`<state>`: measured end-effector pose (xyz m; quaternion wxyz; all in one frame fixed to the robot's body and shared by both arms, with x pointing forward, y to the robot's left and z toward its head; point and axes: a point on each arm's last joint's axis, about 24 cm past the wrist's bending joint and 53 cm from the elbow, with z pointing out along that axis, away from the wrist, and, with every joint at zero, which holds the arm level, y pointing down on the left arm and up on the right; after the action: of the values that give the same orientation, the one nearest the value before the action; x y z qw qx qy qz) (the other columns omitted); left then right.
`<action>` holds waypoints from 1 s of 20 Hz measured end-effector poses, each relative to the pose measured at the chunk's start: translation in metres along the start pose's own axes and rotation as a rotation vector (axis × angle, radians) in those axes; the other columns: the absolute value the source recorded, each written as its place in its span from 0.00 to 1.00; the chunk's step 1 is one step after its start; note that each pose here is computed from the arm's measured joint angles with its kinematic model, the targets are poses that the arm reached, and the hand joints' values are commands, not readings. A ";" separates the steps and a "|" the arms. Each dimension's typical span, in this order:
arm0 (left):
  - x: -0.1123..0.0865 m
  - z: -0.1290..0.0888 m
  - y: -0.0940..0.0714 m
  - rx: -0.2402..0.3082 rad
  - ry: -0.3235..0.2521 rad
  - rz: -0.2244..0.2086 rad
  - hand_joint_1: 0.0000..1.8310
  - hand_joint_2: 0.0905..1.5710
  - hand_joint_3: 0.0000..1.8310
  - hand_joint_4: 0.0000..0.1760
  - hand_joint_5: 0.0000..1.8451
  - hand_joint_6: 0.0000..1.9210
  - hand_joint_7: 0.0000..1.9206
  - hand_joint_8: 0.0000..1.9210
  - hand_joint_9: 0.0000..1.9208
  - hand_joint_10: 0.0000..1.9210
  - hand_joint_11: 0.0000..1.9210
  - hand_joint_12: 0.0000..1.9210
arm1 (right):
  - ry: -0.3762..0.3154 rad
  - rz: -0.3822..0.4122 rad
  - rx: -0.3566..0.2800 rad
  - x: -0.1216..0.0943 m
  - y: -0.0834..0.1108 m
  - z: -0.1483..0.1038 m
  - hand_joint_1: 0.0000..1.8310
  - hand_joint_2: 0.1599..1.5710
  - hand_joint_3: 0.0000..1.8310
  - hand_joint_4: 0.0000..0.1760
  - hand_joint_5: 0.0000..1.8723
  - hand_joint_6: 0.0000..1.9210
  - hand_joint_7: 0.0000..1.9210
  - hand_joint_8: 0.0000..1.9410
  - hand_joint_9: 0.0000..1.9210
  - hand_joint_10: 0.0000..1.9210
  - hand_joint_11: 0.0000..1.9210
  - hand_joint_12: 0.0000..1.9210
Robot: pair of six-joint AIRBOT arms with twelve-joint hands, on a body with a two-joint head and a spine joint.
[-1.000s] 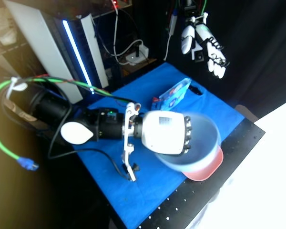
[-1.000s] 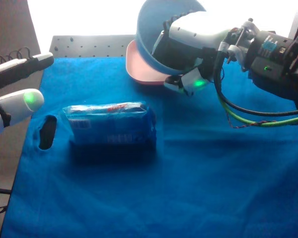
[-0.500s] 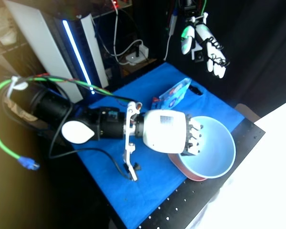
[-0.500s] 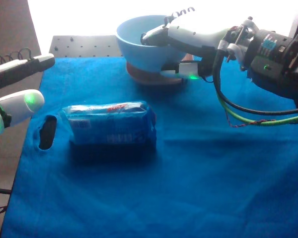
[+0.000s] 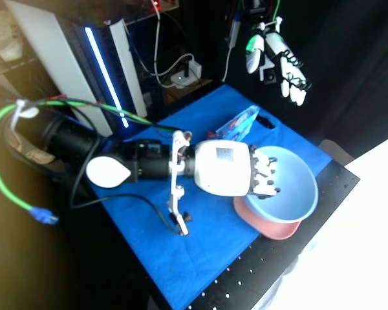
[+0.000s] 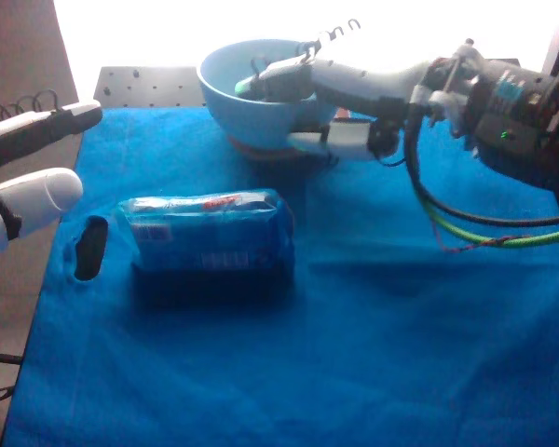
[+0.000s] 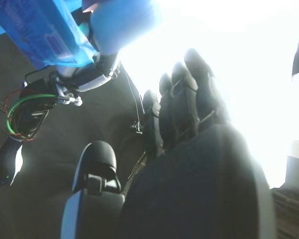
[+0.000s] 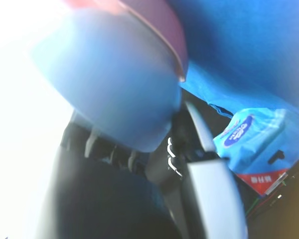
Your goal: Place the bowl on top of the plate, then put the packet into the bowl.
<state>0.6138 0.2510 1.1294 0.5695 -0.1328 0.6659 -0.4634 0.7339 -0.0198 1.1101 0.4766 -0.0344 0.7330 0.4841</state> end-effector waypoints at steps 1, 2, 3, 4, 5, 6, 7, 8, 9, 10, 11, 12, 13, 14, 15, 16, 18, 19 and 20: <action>0.000 0.000 0.000 0.001 0.000 0.000 0.07 0.80 0.00 0.41 0.16 0.00 0.14 0.00 0.12 0.00 0.00 0.33 | -0.006 -0.005 0.008 -0.006 -0.003 -0.005 0.41 0.85 0.00 0.18 0.13 0.00 0.17 0.00 0.22 0.00 0.07 0.44; 0.000 0.000 0.000 0.000 0.000 0.000 0.07 0.80 0.00 0.41 0.16 0.00 0.14 0.00 0.12 0.00 0.00 0.33 | -0.010 -0.008 0.013 -0.009 -0.005 -0.007 0.41 0.85 0.00 0.18 0.13 0.00 0.17 0.00 0.22 0.00 0.07 0.44; 0.000 0.000 0.000 0.001 0.000 0.000 0.07 0.80 0.00 0.39 0.16 0.00 0.15 0.00 0.12 0.00 0.00 0.35 | -0.014 -0.011 0.018 -0.012 -0.008 -0.009 0.38 0.85 0.00 0.10 0.12 0.00 0.14 0.00 0.18 0.00 0.03 0.45; 0.000 0.000 0.000 0.001 0.000 0.000 0.08 0.80 0.00 0.38 0.16 0.00 0.15 0.00 0.13 0.00 0.00 0.35 | -0.018 -0.013 0.021 -0.015 -0.009 -0.011 0.38 0.84 0.00 0.12 0.12 0.00 0.13 0.00 0.17 0.00 0.02 0.45; 0.000 0.000 0.000 0.001 0.000 0.000 0.07 0.79 0.00 0.39 0.16 0.00 0.15 0.00 0.13 0.00 0.00 0.35 | -0.019 -0.014 0.022 -0.016 -0.010 -0.011 0.38 0.84 0.00 0.14 0.11 0.00 0.12 0.00 0.17 0.00 0.01 0.45; 0.000 0.000 0.000 0.001 0.000 0.000 0.07 0.79 0.00 0.40 0.16 0.00 0.14 0.00 0.12 0.00 0.00 0.32 | -0.019 -0.015 0.023 -0.016 -0.010 -0.012 0.38 0.84 0.00 0.14 0.11 0.00 0.12 0.00 0.17 0.00 0.02 0.45; 0.000 0.000 0.000 0.000 0.000 0.000 0.07 0.79 0.00 0.40 0.16 0.00 0.15 0.00 0.12 0.00 0.00 0.33 | -0.020 -0.016 0.023 -0.017 -0.010 -0.013 0.40 0.84 0.00 0.02 0.12 0.00 0.13 0.00 0.17 0.00 0.04 0.42; 0.000 0.000 0.000 0.000 0.000 0.000 0.07 0.79 0.00 0.42 0.16 0.00 0.15 0.00 0.12 0.00 0.00 0.32 | -0.021 -0.016 0.024 -0.018 -0.010 -0.013 0.40 0.84 0.00 0.03 0.12 0.00 0.13 0.00 0.17 0.00 0.05 0.40; 0.000 0.000 0.000 0.001 0.000 0.000 0.07 0.79 0.00 0.38 0.16 0.00 0.14 0.00 0.12 0.00 0.00 0.33 | -0.022 -0.018 0.024 -0.020 -0.010 -0.015 0.34 0.85 0.00 0.14 0.11 0.00 0.12 0.00 0.16 0.00 0.03 0.38; 0.000 0.000 0.000 0.000 0.000 0.000 0.07 0.79 0.00 0.38 0.16 0.00 0.14 0.00 0.12 0.00 0.00 0.34 | -0.027 -0.017 0.021 -0.023 -0.010 -0.018 0.28 0.85 0.00 0.16 0.10 0.00 0.11 0.00 0.15 0.00 0.02 0.38; 0.000 0.000 0.000 0.000 -0.001 0.000 0.09 0.78 0.00 0.42 0.15 0.00 0.14 0.00 0.12 0.00 0.00 0.33 | -0.039 -0.016 0.011 -0.029 -0.008 -0.022 0.24 0.85 0.00 0.26 0.08 0.00 0.10 0.00 0.12 0.00 0.00 0.34; 0.000 0.000 0.000 0.000 -0.001 0.000 0.13 0.77 0.00 0.36 0.15 0.00 0.14 0.00 0.12 0.00 0.00 0.33 | -0.052 -0.015 -0.002 -0.034 -0.005 -0.026 0.22 0.83 0.00 0.44 0.06 0.00 0.08 0.00 0.10 0.00 0.00 0.30; 0.000 0.000 0.000 0.000 -0.001 0.000 0.13 0.77 0.00 0.36 0.15 0.00 0.14 0.00 0.12 0.00 0.00 0.33 | -0.065 -0.012 -0.015 -0.040 -0.003 -0.029 0.22 0.83 0.00 0.44 0.06 0.00 0.08 0.00 0.10 0.00 0.00 0.30; 0.000 0.000 0.000 0.000 -0.001 0.000 0.23 0.72 0.00 0.45 0.14 0.00 0.12 0.00 0.09 0.00 0.00 0.18 | -0.080 -0.013 -0.031 -0.046 0.000 -0.033 0.19 0.77 0.00 0.88 0.02 0.00 0.05 0.00 0.05 0.00 0.00 0.20; 0.000 0.000 0.000 -0.001 0.002 0.001 0.37 0.61 0.00 0.65 0.09 0.00 0.07 0.00 0.05 0.00 0.03 0.05 | -0.097 -0.008 -0.047 -0.053 0.004 -0.038 0.17 0.67 0.00 1.00 0.00 0.00 0.00 0.00 0.00 0.00 0.00 0.03; 0.001 0.002 0.000 0.004 0.014 0.012 0.39 0.59 0.00 0.64 0.08 0.00 0.06 0.00 0.04 0.00 0.04 0.05 | -0.110 -0.002 -0.066 -0.058 0.010 -0.042 0.17 0.65 0.00 1.00 0.00 0.00 0.00 0.00 0.00 0.00 0.00 0.01; 0.006 0.015 -0.005 0.019 0.044 0.021 0.46 0.52 0.00 0.60 0.05 0.00 0.01 0.00 0.00 0.00 0.00 0.00 | -0.142 0.026 -0.112 -0.068 0.024 -0.054 0.17 0.64 0.00 1.00 0.00 0.00 0.00 0.00 0.00 0.00 0.00 0.00; 0.010 0.021 -0.011 0.039 0.069 0.039 0.47 0.49 0.00 0.51 0.05 0.00 0.02 0.00 0.01 0.00 0.01 0.00 | -0.155 0.029 -0.130 -0.072 0.029 -0.058 0.18 0.64 0.00 1.00 0.00 0.00 0.00 0.00 0.00 0.00 0.00 0.00; 0.014 0.027 -0.018 0.061 0.092 0.056 0.46 0.48 0.00 0.51 0.04 0.00 0.01 0.00 0.00 0.00 0.00 0.00 | -0.180 0.031 -0.156 -0.077 0.033 -0.065 0.18 0.64 0.00 1.00 0.00 0.00 0.00 0.00 0.00 0.00 0.00 0.00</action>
<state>0.6274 0.2192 1.1366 0.5546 -0.0751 0.6804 -0.4732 0.7161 -0.0820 1.1936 0.5288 -0.0164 0.6480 0.5479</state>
